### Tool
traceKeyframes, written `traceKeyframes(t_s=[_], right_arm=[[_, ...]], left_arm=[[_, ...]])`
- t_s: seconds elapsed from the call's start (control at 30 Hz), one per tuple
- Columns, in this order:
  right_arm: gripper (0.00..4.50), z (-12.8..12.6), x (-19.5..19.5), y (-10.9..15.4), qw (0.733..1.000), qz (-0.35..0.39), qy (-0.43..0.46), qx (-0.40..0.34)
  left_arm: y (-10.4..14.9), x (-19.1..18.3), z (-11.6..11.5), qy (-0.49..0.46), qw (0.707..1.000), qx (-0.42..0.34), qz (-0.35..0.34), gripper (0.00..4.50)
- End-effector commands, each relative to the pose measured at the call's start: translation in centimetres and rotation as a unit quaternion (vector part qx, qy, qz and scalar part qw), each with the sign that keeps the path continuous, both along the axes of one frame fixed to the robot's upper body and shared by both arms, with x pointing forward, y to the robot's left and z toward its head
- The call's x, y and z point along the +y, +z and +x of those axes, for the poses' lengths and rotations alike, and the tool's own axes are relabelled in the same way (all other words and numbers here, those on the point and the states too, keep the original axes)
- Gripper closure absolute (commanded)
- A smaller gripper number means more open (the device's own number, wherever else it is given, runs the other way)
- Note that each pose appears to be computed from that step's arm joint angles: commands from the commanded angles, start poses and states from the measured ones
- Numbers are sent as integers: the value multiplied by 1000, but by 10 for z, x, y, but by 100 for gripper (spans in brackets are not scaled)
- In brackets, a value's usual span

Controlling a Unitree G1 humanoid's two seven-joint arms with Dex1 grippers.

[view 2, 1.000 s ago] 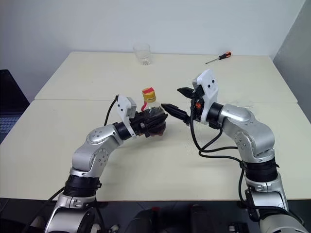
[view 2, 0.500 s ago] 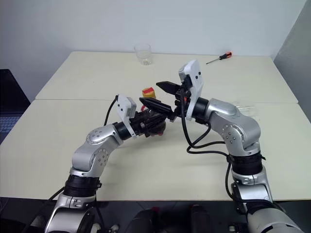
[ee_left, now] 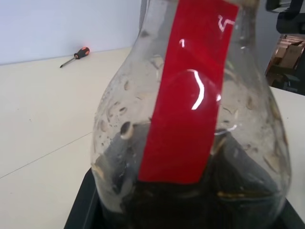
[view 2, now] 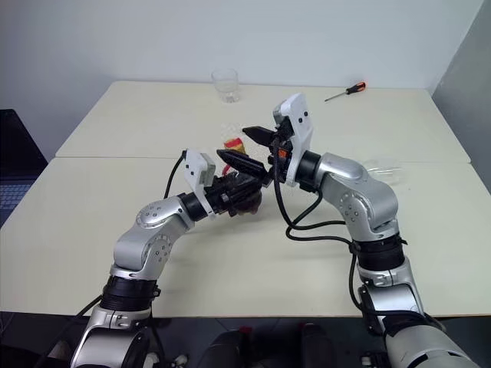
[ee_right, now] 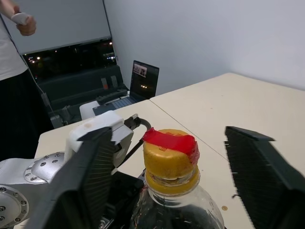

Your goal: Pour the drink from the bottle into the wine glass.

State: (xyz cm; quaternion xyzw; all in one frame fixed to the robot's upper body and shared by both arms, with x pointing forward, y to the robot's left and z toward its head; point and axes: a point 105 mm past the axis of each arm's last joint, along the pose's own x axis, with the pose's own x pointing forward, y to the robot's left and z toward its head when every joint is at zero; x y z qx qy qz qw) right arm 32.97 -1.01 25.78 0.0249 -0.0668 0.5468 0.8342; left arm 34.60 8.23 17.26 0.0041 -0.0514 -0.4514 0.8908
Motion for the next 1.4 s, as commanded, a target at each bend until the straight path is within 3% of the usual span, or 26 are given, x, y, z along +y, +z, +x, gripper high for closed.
traceKeyframes(t_s=[0.03, 0.17, 0.2, 0.53, 0.8, 1.07, 1.23, 1.4], right_arm=[[187, -5, 4, 14, 999, 6, 7, -33], [324, -5, 5, 14, 999, 4, 9, -36], [335, -5, 5, 14, 999, 4, 9, -36], [335, -4, 3, 20, 999, 11, 9, -43], [335, -13, -26, 34, 999, 24, 4, -44], [335, -8, -62, 31, 996, 14, -78, -43], [335, -10, -101, -11, 979, -28, -198, -39], [335, -33, -136, -98, 943, -96, -319, 12]], left_arm=[[19, -4, -6, -10, 999, -44, -6, 245], [19, -5, -6, -10, 999, -44, -7, 245], [20, -4, -6, -10, 999, -45, -6, 245], [21, -3, -4, -6, 999, -45, -7, 245], [10, 5, -16, -7, 1000, -26, 0, 245], [-2, 8, -32, -8, 1000, -2, 3, 245], [1, 10, -32, 1, 1000, -1, -2, 245], [-2, 5, -39, -15, 1000, 10, -3, 245]])
